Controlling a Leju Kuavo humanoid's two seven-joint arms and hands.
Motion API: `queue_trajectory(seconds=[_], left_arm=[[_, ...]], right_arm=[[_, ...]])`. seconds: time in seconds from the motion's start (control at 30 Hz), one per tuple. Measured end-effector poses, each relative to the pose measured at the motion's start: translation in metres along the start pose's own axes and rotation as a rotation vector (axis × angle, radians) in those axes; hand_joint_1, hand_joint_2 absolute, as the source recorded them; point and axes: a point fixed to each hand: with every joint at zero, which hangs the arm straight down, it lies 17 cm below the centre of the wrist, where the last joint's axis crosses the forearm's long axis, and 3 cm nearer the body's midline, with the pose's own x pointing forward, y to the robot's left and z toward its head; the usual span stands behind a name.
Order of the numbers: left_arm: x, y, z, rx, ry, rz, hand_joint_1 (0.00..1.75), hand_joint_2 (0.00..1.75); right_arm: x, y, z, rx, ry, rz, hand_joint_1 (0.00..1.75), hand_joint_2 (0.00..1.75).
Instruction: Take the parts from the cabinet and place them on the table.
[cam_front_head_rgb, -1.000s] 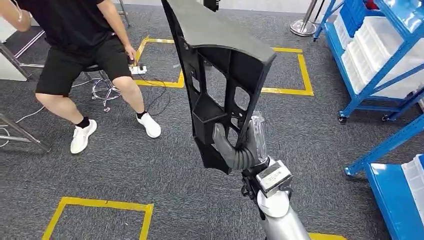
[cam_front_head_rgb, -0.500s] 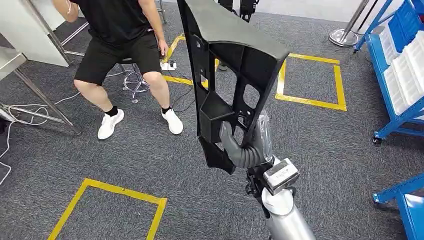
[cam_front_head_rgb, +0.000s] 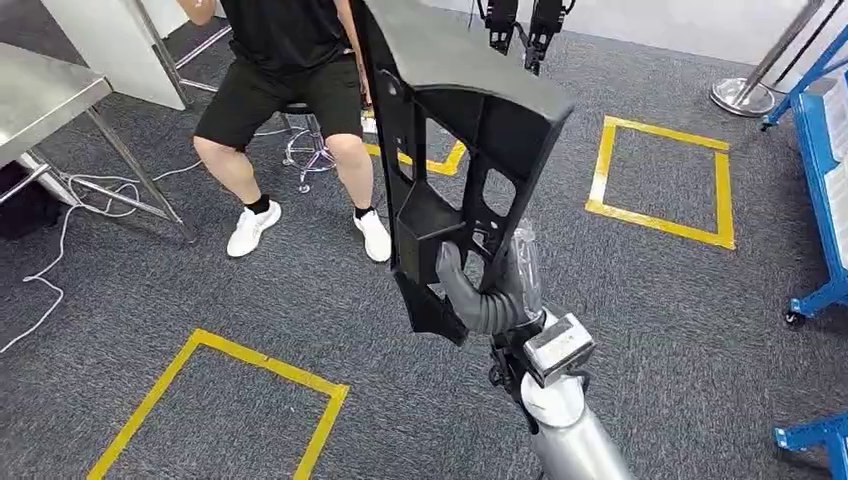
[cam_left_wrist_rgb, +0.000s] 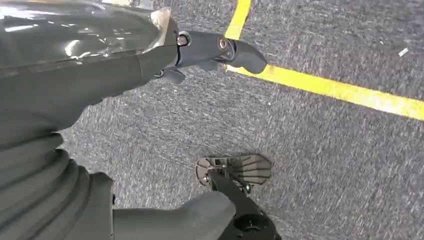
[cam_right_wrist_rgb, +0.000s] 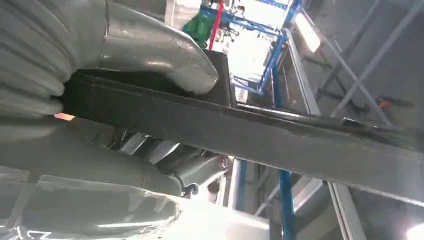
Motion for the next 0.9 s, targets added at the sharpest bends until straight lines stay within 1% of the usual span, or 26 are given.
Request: queue_trajectory(seconds=[0.43, 0.57, 0.9], left_arm=[[0.001, 0.004, 0.0, 0.021, -0.01, -0.003, 0.0, 1.75], [-0.005, 0.005, 0.002, 0.027, 0.0, -0.006, 0.0, 1.75], [0.004, 0.013, -0.002, 0.069, -0.021, -0.013, 0.0, 1.75]], right_arm=[[-0.006, -0.002, 0.009, 0.01, 0.021, 0.014, 1.75, 1.75], [-0.005, -0.002, 0.008, 0.009, 0.018, 0.011, 1.75, 1.75], [-0.005, -0.002, 0.009, 0.0, 0.021, 0.012, 1.75, 1.75]])
